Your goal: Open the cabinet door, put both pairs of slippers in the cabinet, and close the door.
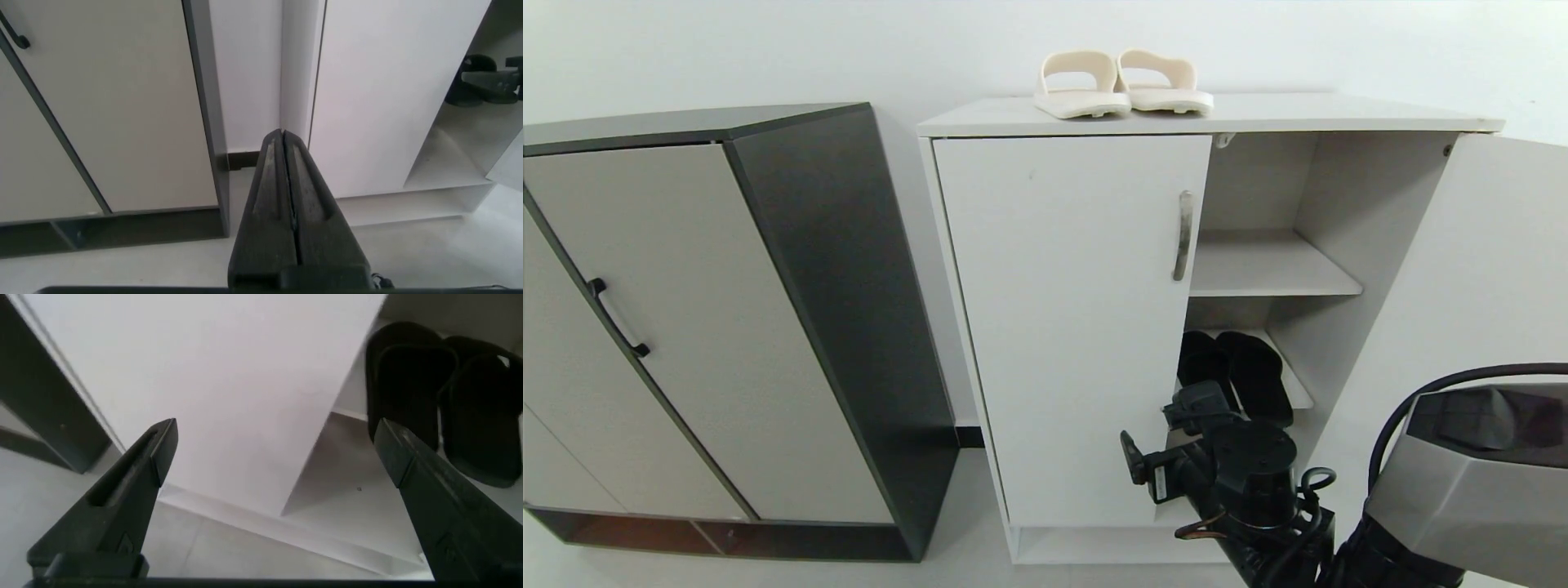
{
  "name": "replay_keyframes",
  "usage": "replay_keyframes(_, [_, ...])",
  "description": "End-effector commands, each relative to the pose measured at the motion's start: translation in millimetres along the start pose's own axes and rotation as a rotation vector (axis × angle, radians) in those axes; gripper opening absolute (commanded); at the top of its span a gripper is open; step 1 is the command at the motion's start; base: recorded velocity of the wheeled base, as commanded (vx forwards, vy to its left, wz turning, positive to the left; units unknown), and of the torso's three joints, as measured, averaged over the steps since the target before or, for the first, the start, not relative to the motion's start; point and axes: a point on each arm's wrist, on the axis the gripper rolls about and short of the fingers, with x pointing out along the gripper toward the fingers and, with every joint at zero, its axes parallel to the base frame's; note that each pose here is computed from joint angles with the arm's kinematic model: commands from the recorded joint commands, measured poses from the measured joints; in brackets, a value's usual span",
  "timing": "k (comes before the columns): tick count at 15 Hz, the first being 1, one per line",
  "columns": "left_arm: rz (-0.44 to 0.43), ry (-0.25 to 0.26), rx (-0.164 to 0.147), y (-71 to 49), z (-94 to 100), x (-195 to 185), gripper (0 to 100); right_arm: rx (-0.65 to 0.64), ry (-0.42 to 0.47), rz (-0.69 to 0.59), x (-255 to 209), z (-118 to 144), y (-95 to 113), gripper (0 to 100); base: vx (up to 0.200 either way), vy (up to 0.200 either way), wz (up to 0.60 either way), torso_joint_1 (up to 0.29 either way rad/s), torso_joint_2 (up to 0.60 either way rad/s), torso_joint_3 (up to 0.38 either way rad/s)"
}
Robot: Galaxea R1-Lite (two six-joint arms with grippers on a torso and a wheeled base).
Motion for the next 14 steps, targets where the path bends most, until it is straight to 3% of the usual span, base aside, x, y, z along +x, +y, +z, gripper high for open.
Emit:
replay_keyframes(1, [0.001,0.001,0.0,0.0,0.0,0.1,0,-0.009,0.005,0.004,-0.4,-2.2,0.3,100,0.0,0.0,0.0,0.0,0.0,0.0])
replay_keyframes(5, [0.001,0.001,0.001,0.0,0.0,0.1,0,-0.019,0.007,0.006,-0.8,-2.5,0.6,100,0.0,0.0,0.0,0.019,-0.21,-0.315])
replay_keyframes(14, [0.001,0.001,0.001,0.0,0.0,0.1,0,-0.019,0.007,0.006,-0.5,-2.7,0.8,100,0.0,0.0,0.0,0.103,-0.5,-0.349])
